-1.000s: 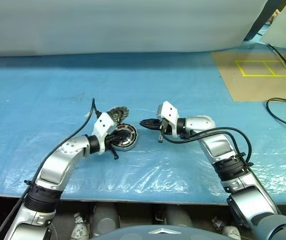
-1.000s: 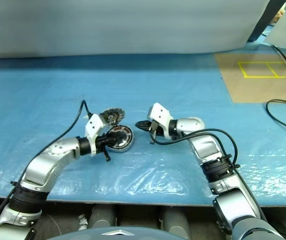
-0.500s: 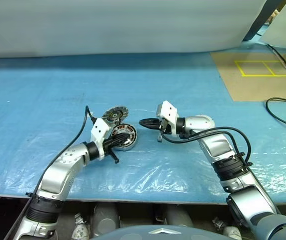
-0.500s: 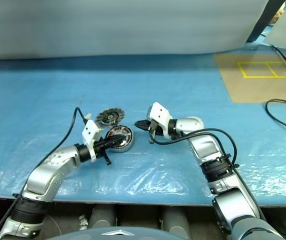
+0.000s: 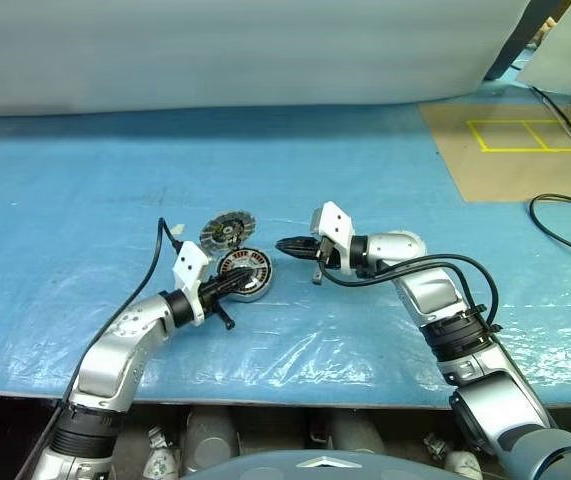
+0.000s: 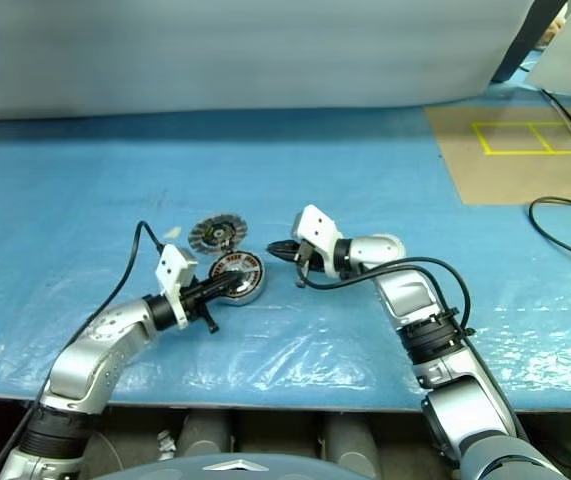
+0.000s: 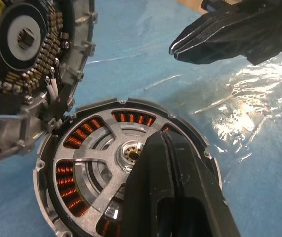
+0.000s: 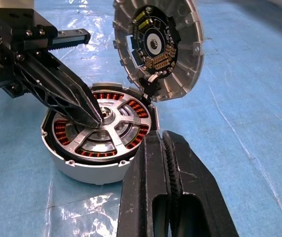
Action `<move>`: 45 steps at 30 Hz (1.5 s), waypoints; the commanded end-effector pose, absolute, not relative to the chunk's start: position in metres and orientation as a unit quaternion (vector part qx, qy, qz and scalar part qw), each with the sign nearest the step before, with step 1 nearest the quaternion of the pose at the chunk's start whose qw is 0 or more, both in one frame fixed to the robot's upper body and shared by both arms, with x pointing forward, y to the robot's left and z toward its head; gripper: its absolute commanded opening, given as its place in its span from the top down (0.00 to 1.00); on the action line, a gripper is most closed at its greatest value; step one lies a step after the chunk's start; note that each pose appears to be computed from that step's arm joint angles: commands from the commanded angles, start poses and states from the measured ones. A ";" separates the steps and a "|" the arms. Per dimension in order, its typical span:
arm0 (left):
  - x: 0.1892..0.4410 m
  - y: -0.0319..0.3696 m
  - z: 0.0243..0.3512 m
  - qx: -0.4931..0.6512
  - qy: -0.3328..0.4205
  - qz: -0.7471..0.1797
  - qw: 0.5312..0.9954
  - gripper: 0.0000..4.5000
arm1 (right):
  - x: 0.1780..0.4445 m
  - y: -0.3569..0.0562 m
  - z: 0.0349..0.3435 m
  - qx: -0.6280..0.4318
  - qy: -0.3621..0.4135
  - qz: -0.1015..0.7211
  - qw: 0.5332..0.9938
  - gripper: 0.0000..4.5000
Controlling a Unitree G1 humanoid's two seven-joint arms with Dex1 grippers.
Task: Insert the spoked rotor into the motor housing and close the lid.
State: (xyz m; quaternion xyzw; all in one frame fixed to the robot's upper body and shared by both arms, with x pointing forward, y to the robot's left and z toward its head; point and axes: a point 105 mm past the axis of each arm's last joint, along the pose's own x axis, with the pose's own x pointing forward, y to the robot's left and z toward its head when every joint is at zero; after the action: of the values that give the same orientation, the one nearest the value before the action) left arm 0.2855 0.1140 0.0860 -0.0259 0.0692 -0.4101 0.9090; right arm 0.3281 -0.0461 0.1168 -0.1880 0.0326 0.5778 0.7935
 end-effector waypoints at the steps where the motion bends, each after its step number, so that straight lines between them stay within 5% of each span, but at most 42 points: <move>1: 0.289 0.119 0.108 -0.024 0.022 -0.401 0.916 0.99 | 0.327 -0.042 0.129 -0.189 0.005 0.584 0.790 1.00; 13: 0.282 0.122 0.068 0.037 0.101 -0.397 0.911 0.99 | 0.328 -0.041 0.131 -0.193 0.003 0.582 0.790 1.00; 28: 0.272 0.145 0.128 -0.039 -0.058 -0.389 0.919 0.99 | 0.317 -0.039 0.129 -0.185 0.002 0.616 0.766 1.00; 37: 0.259 0.185 0.105 -0.041 -0.030 -0.334 0.941 0.99 | 0.304 -0.040 0.129 -0.172 0.013 0.650 0.740 1.00; 45: 0.279 0.206 0.090 -0.015 -0.022 -0.283 0.959 0.99 | 0.286 -0.041 0.120 -0.165 0.050 0.684 0.709 1.00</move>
State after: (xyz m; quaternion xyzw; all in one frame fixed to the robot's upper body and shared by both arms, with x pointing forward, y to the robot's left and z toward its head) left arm 0.2740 0.1984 0.0861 -0.0376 -0.0116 -0.2971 0.9540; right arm 0.2934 -0.0444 0.1126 -0.1671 0.0626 0.6686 0.7219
